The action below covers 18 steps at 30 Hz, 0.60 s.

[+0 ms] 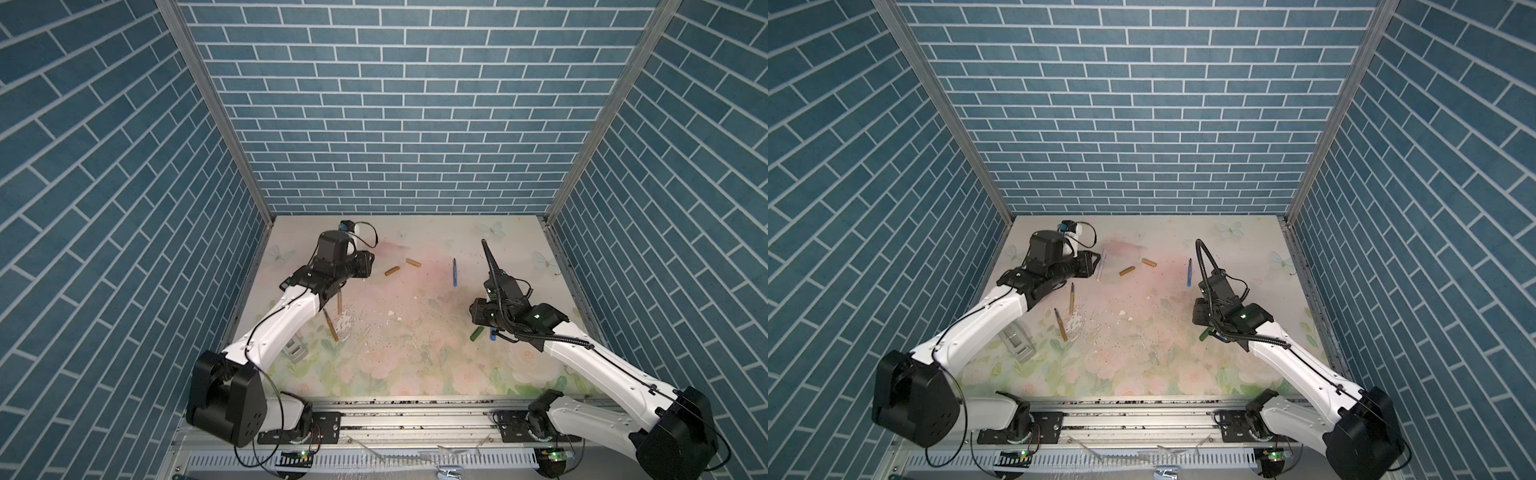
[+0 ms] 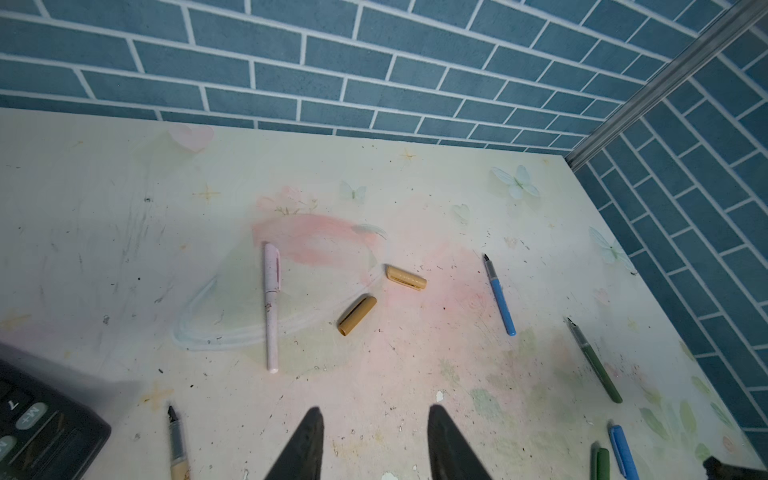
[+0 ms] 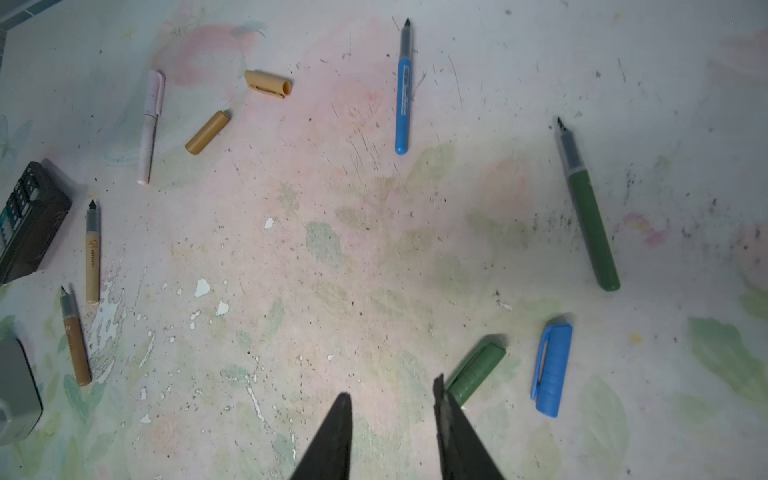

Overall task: Insert the pens into the pen caps
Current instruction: 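Move the left gripper over the orange fountain pen while the right hovers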

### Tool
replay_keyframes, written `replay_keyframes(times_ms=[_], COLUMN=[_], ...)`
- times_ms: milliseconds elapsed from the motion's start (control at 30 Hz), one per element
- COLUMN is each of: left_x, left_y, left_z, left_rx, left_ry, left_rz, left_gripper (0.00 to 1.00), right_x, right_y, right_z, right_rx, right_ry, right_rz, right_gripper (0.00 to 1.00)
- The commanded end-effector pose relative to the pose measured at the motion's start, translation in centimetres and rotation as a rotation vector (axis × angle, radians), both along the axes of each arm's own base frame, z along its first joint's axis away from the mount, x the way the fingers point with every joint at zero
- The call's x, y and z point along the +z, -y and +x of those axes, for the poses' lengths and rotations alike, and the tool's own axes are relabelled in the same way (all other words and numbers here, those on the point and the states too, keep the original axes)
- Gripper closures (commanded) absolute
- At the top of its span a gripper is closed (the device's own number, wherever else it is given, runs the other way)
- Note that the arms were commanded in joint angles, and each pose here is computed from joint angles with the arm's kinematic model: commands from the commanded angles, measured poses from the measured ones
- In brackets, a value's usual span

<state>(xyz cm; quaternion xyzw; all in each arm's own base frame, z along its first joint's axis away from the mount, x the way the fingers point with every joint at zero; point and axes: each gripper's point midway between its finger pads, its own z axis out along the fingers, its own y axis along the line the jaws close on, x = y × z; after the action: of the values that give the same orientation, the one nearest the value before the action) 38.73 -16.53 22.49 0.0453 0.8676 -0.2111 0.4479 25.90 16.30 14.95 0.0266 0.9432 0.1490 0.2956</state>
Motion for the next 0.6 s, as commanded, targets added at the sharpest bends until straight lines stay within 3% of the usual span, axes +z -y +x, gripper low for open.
replay_keyframes(times_ms=[0, 133, 300, 467, 567], left_x=[2.4, 3.8, 4.8, 4.1, 3.9], left_y=[-0.7, -1.5, -2.0, -4.5, -5.6], left_z=[1.5, 1.2, 0.3, -0.2, -1.1], left_rx=[0.067, 0.114, 0.146, 0.272, 0.281], left_ry=[0.133, 0.14, 0.121, 0.094, 0.024], left_rz=[-0.023, -0.032, -0.074, -0.035, -0.076], left_gripper=[0.6, 0.61, 0.62, 0.62, 0.64], right_x=[1.0, 1.7, 0.5, 1.7, 2.7], right_y=[1.5, 1.2, -0.3, -1.4, -1.3], right_z=[0.0, 0.4, 0.4, 0.1, -0.2], right_rx=[-0.047, 0.011, 0.09, 0.129, 0.119], right_ry=[-0.028, -0.033, -0.145, -0.166, -0.149], right_rz=[-0.074, -0.129, -0.154, -0.114, -0.083], right_gripper=[0.66, 0.68, 0.72, 0.82, 0.82])
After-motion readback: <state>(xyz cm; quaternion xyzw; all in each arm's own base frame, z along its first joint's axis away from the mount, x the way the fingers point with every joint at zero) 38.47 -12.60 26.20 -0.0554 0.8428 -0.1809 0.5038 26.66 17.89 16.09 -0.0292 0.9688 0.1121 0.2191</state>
